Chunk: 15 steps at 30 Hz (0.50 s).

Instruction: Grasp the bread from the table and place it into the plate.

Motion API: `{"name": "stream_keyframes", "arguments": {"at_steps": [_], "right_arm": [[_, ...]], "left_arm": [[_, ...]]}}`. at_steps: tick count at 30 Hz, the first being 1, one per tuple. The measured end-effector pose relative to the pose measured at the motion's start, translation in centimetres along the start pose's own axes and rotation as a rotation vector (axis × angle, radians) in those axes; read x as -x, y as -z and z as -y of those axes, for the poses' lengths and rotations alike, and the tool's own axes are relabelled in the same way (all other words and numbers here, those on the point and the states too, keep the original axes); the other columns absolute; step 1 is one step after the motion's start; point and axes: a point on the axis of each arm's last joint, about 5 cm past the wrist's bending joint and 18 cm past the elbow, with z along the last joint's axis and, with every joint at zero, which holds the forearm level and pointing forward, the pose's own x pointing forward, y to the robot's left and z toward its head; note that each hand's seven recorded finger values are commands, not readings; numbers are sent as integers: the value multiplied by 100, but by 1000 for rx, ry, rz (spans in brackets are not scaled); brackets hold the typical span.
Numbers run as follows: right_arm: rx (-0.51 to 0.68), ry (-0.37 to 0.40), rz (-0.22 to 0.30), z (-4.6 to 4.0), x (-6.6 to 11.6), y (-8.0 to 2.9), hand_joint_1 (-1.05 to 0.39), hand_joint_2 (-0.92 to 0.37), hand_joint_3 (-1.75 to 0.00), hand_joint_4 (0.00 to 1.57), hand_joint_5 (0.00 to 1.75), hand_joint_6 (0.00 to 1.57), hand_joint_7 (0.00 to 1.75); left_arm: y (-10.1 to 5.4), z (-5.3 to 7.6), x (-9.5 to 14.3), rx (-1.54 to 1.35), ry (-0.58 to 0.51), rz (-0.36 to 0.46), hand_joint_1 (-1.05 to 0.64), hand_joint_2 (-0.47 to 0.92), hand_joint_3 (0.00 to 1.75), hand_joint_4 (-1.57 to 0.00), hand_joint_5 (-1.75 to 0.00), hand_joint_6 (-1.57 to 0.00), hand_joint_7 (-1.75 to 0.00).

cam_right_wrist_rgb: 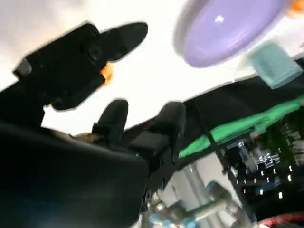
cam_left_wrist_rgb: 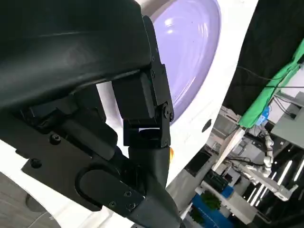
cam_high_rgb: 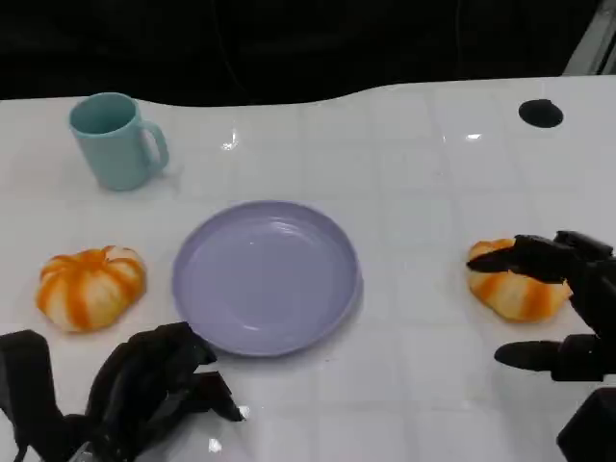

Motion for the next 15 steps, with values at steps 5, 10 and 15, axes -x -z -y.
{"name": "stream_keyframes", "arguments": {"at_steps": [5, 10, 15], "right_arm": [[164, -54, -50, -16, -18, -14, -60, -66, 0, 4, 99, 41, 34], [246, -80, -72, -52, -74, -52, -62, -64, 0, 2, 100, 47, 25], [317, -100, -85, -89, -174, -69, -61, -62, 0, 4, 92, 50, 14]], "left_arm": [[2, 1, -1, 1, 0, 0, -105, 66, 0, -157, -67, -157, -57], [4, 2, -1, 4, 0, 1, -105, 66, 0, -157, -67, -157, -56], [9, 10, -4, 7, 3, 2, -105, 66, 0, -157, -68, -157, -57]]}}
